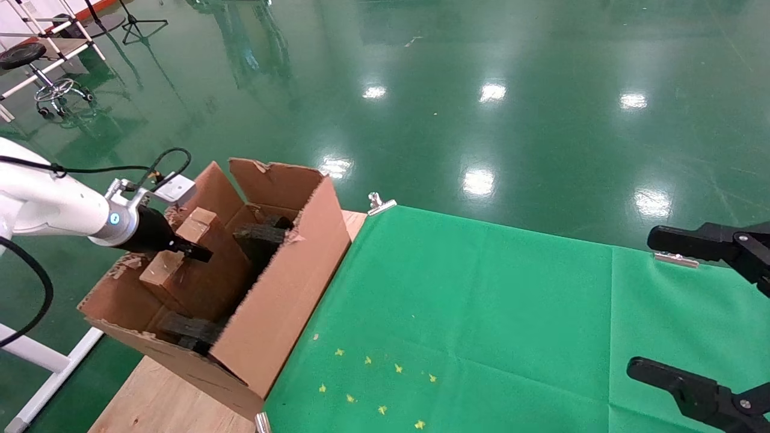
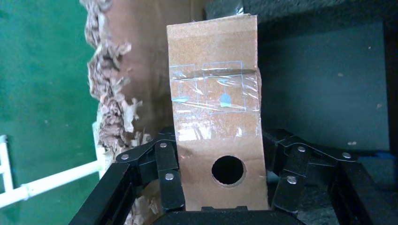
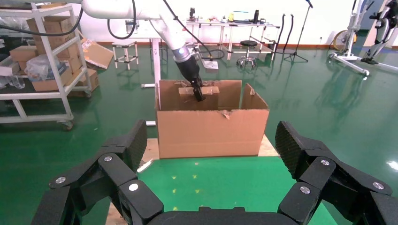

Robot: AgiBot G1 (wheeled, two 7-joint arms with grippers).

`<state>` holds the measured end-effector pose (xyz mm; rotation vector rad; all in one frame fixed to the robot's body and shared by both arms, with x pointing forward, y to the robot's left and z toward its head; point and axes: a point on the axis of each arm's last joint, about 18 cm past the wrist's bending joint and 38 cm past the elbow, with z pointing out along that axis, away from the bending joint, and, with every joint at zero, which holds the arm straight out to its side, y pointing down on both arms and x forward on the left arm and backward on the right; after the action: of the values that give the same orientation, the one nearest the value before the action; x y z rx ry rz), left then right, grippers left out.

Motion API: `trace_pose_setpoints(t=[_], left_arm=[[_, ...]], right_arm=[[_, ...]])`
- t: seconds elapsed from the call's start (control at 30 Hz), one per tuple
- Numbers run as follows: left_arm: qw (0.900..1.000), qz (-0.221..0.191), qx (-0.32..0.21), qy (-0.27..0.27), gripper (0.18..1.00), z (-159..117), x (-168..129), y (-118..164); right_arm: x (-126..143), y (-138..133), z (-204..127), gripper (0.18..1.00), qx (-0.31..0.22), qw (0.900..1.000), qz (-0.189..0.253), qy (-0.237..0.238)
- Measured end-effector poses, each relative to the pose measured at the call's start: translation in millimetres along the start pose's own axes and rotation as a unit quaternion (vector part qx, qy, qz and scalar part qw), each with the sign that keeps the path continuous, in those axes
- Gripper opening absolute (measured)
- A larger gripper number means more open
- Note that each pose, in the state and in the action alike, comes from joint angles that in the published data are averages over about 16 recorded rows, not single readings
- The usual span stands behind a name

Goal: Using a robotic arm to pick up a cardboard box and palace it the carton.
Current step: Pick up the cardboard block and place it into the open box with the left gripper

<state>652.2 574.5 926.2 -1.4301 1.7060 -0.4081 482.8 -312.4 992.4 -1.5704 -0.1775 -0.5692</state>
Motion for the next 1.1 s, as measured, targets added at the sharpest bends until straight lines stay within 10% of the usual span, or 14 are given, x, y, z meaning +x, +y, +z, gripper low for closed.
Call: trace_pose_setpoints(t=[1.1], left_arm=[[1.0,-0.006,0.008,0.0,0.431,20,14,8]], right_arm=[[0,0,0,1.001,0.0,1.0,0.0,0.0]])
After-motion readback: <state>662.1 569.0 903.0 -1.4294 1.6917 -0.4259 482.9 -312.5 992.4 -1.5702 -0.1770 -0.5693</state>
